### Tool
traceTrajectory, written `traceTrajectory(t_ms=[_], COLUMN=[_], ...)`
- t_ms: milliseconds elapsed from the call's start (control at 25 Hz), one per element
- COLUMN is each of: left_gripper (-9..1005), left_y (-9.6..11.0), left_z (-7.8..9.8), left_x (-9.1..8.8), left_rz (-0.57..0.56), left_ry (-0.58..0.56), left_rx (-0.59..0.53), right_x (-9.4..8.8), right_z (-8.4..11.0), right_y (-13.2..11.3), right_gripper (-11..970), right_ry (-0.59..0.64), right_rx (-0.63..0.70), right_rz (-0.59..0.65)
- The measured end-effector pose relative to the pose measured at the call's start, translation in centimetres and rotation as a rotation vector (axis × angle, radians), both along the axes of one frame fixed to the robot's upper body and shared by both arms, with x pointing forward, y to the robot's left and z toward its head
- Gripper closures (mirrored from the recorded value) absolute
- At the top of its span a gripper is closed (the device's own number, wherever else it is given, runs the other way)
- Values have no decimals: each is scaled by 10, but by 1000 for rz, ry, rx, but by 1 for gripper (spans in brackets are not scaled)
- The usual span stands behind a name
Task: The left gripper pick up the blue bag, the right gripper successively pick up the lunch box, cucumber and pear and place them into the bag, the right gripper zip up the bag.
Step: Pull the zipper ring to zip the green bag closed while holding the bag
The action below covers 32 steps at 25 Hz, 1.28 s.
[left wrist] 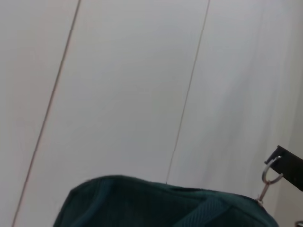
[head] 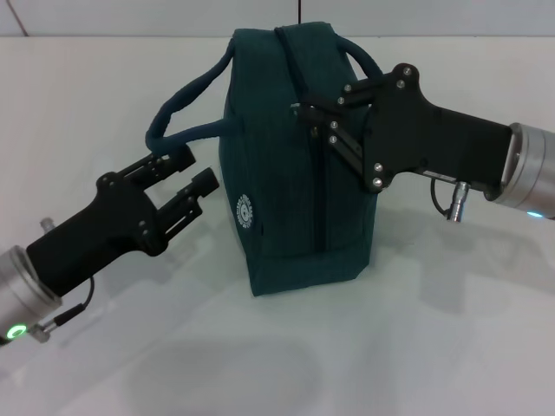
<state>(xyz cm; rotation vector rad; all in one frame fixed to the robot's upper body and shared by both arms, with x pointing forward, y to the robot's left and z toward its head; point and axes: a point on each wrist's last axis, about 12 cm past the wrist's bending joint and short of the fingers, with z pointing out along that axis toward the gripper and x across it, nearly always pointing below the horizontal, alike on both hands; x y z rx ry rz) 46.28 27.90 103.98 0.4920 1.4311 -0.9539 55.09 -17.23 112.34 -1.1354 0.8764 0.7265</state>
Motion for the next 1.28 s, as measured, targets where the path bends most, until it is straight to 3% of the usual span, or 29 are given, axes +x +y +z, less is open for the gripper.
traceTrajectory(t_ms=[440, 720, 1280], left_gripper=[518, 520, 523], left_y=[-20, -34, -45], left_z=[-5, -3, -6], left_x=[-10, -2, 2], left_rz=[-108, -152, -163], left_ry=[49, 64, 57], left_rx=[-28, -44, -16], right_x=[-2, -2, -3], right_z=[-2, -3, -3], right_y=[0, 0, 0], right_gripper=[938, 938, 938], right_ry=[7, 8, -2], right_rx=[-7, -7, -10], right_rz=[3, 1, 0])
